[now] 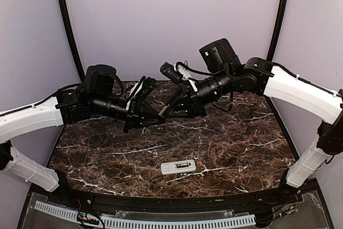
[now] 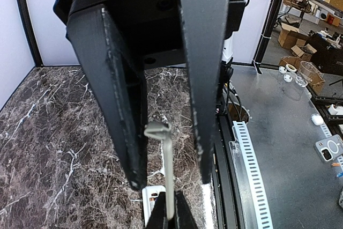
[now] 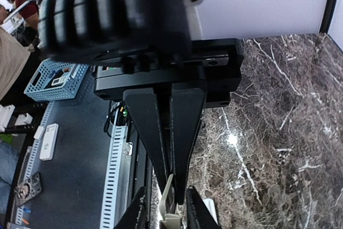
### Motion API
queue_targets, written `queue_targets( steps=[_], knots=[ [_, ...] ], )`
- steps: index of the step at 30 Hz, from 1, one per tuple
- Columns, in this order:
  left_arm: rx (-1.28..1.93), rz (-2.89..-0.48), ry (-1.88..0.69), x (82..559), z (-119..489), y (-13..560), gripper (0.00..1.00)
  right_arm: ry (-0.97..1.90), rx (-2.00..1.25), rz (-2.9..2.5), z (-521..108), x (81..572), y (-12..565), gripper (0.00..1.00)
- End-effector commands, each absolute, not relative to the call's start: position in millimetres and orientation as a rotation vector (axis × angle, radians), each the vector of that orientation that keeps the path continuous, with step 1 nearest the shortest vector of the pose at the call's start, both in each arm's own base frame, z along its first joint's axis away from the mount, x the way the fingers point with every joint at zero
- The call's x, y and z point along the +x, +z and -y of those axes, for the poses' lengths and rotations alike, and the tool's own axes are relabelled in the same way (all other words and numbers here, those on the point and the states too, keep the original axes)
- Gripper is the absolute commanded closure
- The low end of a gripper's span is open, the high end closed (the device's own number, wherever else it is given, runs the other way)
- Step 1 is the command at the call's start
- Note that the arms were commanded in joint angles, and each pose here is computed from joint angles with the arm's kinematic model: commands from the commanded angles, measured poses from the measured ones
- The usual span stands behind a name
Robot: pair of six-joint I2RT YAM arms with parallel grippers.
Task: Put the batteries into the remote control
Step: Pass from the left arm to the right
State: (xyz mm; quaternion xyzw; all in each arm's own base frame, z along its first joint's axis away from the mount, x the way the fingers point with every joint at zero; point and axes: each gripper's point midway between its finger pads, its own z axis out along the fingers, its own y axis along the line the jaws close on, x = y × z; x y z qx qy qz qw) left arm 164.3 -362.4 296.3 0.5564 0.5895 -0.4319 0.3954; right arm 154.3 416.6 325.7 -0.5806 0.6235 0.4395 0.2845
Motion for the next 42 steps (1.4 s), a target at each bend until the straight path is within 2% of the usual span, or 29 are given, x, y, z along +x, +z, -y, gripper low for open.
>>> queue_targets(
  steps=[1, 7, 14, 26, 36, 42],
  knots=[
    [1.422, -1.478, -1.088, 161.7, 361.8, 301.3, 1.00, 1.244, -1.548, -1.631, -424.8, 152.5, 336.6, 0.81],
    [1.415, -1.484, -1.082, 162.8, 361.8, 300.5, 1.00, 1.249, -1.545, -1.661, -426.2, 152.7, 330.5, 0.86],
    [1.405, -1.483, -1.055, 166.3, 360.9, 302.6, 1.00, 1.240, -1.547, -1.685, -424.5, 150.4, 324.9, 0.87],
    [1.411, -1.480, -1.019, 165.1, 354.7, 305.6, 1.00, 1.214, -1.535, -1.704, -422.1, 152.0, 320.6, 0.74],
    [1.410, -1.487, -1.014, 165.3, 353.8, 305.6, 1.00, 1.225, -1.537, -1.706, -423.1, 150.5, 321.1, 0.84],
    [1.410, -1.487, -1.014, 165.4, 353.9, 305.1, 1.00, 1.179, -1.523, -1.744, -423.9, 156.6, 313.0, 0.76]
  ],
)
